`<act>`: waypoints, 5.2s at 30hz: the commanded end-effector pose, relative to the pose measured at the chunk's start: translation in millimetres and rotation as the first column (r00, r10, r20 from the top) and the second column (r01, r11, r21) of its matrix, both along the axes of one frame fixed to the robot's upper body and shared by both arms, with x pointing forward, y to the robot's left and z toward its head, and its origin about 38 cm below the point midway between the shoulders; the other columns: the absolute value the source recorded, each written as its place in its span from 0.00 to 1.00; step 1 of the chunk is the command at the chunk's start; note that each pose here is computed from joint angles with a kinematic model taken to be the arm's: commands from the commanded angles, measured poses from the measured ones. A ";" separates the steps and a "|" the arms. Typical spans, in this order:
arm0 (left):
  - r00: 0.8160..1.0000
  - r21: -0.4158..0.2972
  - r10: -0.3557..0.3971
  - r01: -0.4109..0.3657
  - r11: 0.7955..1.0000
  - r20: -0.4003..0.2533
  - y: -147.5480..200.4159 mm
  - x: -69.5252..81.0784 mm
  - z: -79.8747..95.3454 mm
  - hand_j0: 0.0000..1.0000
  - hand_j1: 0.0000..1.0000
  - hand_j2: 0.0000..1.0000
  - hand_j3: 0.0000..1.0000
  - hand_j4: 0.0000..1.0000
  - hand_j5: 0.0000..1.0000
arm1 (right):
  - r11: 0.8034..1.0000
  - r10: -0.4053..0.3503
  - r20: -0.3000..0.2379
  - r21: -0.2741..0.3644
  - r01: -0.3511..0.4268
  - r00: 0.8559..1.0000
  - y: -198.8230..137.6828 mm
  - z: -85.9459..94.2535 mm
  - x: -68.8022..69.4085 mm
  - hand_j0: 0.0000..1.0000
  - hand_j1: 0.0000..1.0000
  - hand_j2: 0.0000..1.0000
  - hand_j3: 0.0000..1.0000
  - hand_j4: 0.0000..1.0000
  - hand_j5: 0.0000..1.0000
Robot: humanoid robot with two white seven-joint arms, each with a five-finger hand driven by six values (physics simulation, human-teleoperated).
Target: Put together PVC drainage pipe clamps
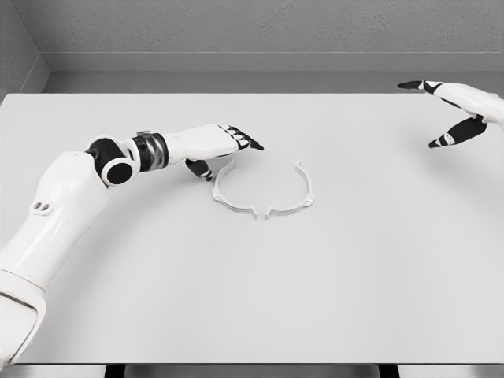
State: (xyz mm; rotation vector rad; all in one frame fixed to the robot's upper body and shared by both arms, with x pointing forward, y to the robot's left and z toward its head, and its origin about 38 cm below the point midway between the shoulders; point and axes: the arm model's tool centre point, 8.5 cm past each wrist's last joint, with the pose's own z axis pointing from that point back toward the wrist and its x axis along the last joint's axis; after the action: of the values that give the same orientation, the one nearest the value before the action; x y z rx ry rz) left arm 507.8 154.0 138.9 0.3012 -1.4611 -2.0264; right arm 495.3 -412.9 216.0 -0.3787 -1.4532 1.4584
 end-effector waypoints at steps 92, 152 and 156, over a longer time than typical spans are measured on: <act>0.975 -0.102 0.214 -0.208 0.973 0.054 123.8 12.7 55.3 1.00 1.00 1.00 1.00 1.00 1.00 | 0.955 0.279 -0.110 -0.070 -0.287 0.954 189.2 -26.4 59.5 1.00 1.00 1.00 1.00 1.00 1.00; 0.977 -0.103 0.209 -0.203 0.974 0.047 121.4 10.7 51.2 1.00 1.00 1.00 1.00 1.00 1.00 | 0.945 0.306 -0.221 -0.043 -0.323 0.926 243.3 -66.1 59.2 1.00 1.00 1.00 1.00 1.00 1.00; 0.977 -0.105 0.209 -0.203 0.974 0.047 120.9 10.9 51.4 1.00 1.00 1.00 1.00 1.00 1.00 | 0.941 0.316 -0.216 -0.057 -0.335 0.924 247.0 -61.0 60.8 1.00 1.00 1.00 1.00 1.00 1.00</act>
State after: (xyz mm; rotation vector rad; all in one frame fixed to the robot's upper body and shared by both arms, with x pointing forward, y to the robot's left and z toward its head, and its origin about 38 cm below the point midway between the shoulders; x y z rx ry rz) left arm 518.5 275.0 189.4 0.4555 -1.4886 -1.7958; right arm 556.4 -167.5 154.9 -0.0421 -1.3250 1.7799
